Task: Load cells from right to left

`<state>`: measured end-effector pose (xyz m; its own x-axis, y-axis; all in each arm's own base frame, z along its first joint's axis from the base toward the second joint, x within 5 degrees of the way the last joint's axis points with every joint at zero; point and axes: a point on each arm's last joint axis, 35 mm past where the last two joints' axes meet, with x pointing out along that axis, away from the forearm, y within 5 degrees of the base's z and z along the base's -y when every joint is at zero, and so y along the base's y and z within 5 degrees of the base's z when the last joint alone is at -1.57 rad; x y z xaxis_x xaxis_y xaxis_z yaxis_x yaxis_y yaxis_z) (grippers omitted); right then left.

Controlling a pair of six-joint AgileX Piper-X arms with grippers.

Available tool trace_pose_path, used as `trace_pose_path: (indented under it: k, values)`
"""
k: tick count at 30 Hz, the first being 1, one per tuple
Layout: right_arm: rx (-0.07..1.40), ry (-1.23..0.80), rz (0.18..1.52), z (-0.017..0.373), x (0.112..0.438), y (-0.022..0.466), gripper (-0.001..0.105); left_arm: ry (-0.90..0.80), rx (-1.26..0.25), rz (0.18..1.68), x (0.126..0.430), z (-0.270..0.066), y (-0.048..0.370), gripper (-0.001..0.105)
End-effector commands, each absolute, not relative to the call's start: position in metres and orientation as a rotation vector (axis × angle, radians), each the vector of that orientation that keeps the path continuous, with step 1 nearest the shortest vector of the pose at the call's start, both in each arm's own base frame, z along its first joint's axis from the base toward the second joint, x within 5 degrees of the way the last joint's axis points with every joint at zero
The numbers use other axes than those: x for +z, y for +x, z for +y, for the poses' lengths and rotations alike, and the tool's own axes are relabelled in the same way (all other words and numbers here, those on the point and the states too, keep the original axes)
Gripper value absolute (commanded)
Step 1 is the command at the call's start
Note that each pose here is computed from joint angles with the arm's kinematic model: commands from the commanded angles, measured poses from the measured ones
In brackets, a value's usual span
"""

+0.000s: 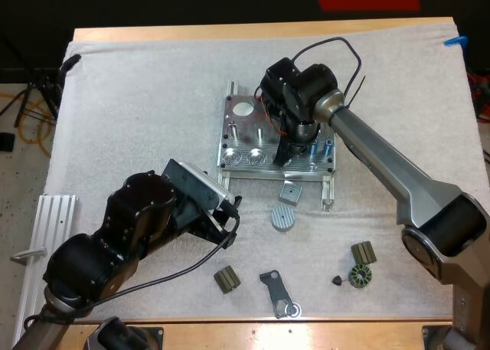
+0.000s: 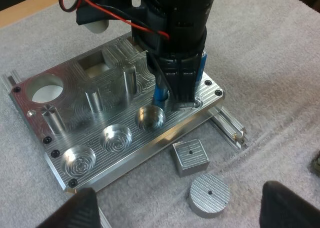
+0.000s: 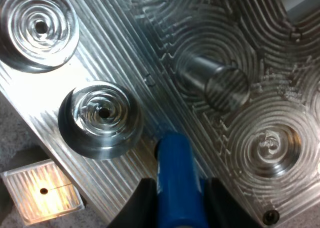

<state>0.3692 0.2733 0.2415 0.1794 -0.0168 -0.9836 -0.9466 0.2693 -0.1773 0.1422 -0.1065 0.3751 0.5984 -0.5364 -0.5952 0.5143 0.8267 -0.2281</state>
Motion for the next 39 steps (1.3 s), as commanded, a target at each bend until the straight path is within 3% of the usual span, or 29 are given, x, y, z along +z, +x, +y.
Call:
trace_pose_path:
  k: [1, 6, 10, 36, 38, 39]
  values:
    - [0.890, -1.075, 1.201, 0.2746, 0.2355, 0.3706, 0.008, -0.036, -0.611, 0.698, 0.3767, -0.1053, 0.1408, 0.066]
    - [0.919, -1.059, 1.224, 0.2737, 0.2353, 0.3679, 0.007, -0.036, -0.611, 0.698, 0.3767, -0.1053, 0.1408, 0.066]
    - [0.919, -1.068, 1.248, 0.2720, 0.2351, 0.3660, 0.000, -0.036, -0.611, 0.698, 0.3767, -0.1053, 0.1408, 0.066]
    - [0.901, -1.054, 1.177, 0.2760, 0.2360, 0.3727, 0.000, -0.036, -0.611, 0.698, 0.3767, -0.1053, 0.1408, 0.066]
    - [0.901, -1.054, 1.177, 0.2760, 0.2360, 0.3727, 0.002, -0.036, -0.611, 0.698, 0.3767, -0.1053, 0.1408, 0.066]
    - [0.901, -1.054, 1.174, 0.2758, 0.2372, 0.3725, 0.008, -0.036, -0.611, 0.698, 0.3767, -0.1053, 0.1408, 0.066]
